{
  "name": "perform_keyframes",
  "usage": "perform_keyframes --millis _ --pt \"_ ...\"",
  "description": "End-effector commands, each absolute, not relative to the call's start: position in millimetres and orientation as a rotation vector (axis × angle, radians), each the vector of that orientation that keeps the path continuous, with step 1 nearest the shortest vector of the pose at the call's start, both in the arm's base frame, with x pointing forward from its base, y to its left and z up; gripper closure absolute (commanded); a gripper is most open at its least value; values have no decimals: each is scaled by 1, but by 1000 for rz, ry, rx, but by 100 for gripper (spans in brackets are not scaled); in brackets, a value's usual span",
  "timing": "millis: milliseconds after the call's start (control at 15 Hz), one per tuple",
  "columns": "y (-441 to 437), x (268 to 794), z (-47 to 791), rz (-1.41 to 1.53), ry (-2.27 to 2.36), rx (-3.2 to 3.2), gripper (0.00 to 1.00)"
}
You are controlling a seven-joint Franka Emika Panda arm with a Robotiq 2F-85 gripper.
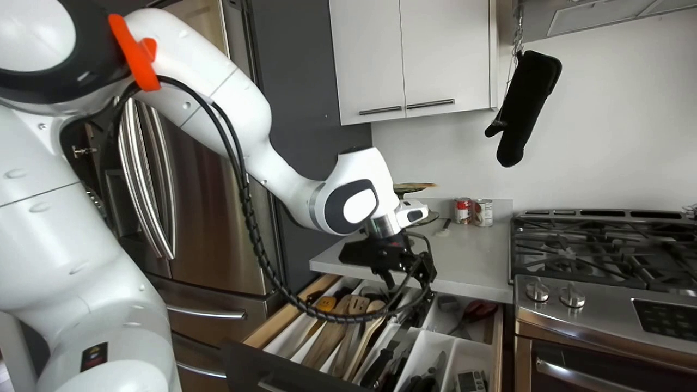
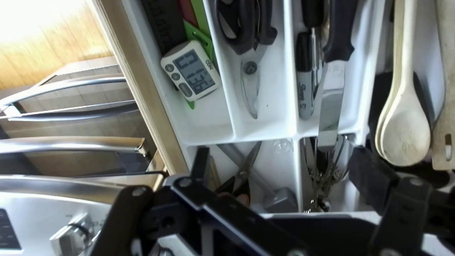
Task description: Put the scissors inside the drawer
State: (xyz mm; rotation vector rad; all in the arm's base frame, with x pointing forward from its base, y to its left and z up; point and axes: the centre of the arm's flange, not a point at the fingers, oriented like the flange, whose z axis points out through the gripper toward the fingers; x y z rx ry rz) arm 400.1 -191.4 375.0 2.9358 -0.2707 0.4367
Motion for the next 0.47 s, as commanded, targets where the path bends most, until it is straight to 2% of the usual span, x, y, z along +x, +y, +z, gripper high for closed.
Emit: perform_keyframes --millis 0,400 --pt "-182 405 388 447 -287 2907 0" --pt "-172 409 406 468 -321 2870 0"
